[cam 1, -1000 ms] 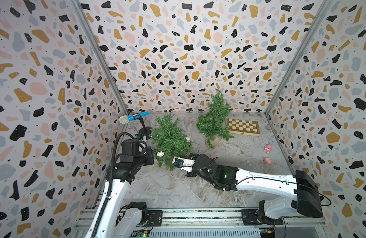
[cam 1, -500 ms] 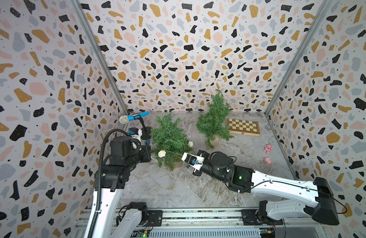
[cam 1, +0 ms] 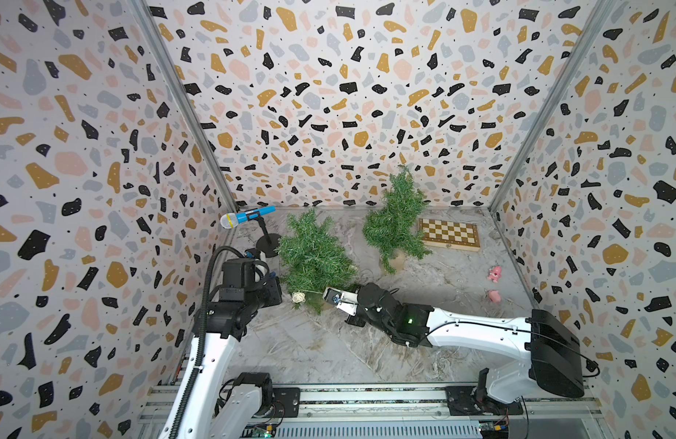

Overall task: Wrap string light around the christmas tree
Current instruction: Wrap the light string around the Christmas tree.

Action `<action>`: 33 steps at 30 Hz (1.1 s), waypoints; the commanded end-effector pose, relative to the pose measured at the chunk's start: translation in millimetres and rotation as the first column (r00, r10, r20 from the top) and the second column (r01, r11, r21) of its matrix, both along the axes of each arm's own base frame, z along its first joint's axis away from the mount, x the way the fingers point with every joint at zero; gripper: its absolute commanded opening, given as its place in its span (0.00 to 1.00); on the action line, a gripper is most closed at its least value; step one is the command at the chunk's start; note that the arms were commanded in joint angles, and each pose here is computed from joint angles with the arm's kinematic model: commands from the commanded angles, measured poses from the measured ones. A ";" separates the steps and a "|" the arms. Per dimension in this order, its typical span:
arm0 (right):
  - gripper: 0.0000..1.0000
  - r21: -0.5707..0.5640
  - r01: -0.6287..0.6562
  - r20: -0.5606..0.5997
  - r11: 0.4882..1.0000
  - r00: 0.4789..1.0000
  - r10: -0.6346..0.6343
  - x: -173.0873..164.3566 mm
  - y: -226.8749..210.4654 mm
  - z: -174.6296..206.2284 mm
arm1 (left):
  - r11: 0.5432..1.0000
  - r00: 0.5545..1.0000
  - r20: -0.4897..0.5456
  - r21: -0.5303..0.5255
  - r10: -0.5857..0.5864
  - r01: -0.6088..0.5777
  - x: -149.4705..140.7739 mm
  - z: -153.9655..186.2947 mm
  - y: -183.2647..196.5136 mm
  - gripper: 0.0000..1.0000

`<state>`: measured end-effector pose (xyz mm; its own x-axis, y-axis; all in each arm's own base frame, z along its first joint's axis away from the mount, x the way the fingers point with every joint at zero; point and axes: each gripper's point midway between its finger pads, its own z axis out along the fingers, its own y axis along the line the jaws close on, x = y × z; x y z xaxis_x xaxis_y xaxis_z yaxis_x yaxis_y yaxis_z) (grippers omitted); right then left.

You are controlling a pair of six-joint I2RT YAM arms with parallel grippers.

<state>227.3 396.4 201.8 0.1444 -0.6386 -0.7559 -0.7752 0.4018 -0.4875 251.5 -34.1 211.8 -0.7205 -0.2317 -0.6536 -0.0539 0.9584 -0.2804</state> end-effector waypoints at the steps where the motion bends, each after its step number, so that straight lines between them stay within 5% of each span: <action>1: 0.00 0.099 0.095 0.038 0.991 0.994 -0.100 17.4 -15.0 41.1 | 1.000 0.999 0.047 -0.022 -0.014 0.015 1.8 9.1 -3.5 0.04; 4: 0.00 0.141 0.086 0.027 0.986 0.995 -0.091 13.4 -20.4 47.5 | 0.999 0.999 0.047 -0.025 -0.027 0.028 -1.1 9.1 -5.3 0.16; 7: 0.00 0.126 0.065 0.002 0.990 0.998 -0.066 8.3 -14.5 38.1 | 1.000 0.999 0.052 -0.007 0.001 0.000 2.1 15.7 0.2 0.18; 15: 0.00 0.122 -0.145 0.040 0.982 0.989 0.141 -44.4 11.8 41.2 | 0.999 0.994 0.098 0.020 0.039 -0.041 4.3 50.0 8.5 0.42; 22: 0.00 0.057 -0.391 0.119 0.919 0.916 0.383 -98.7 24.5 41.7 | 0.999 0.992 0.124 -0.038 0.025 -0.020 11.7 67.7 -0.4 0.47; 24: 0.00 0.017 -0.409 0.105 0.912 0.908 0.405 -102.4 27.1 27.4 | 0.999 0.989 0.135 -0.018 0.053 -0.051 12.3 75.9 6.0 0.53; 28: 0.00 -0.076 -0.377 0.055 0.923 0.923 0.381 -93.6 29.3 -11.7 | 0.976 0.973 0.136 0.083 0.188 -0.200 11.0 92.8 37.1 0.82; 33: 0.00 -0.099 -0.342 0.046 0.935 0.937 0.347 -84.3 28.1 -18.2 | 0.984 0.974 0.145 0.006 0.177 -0.179 22.9 106.3 26.2 0.83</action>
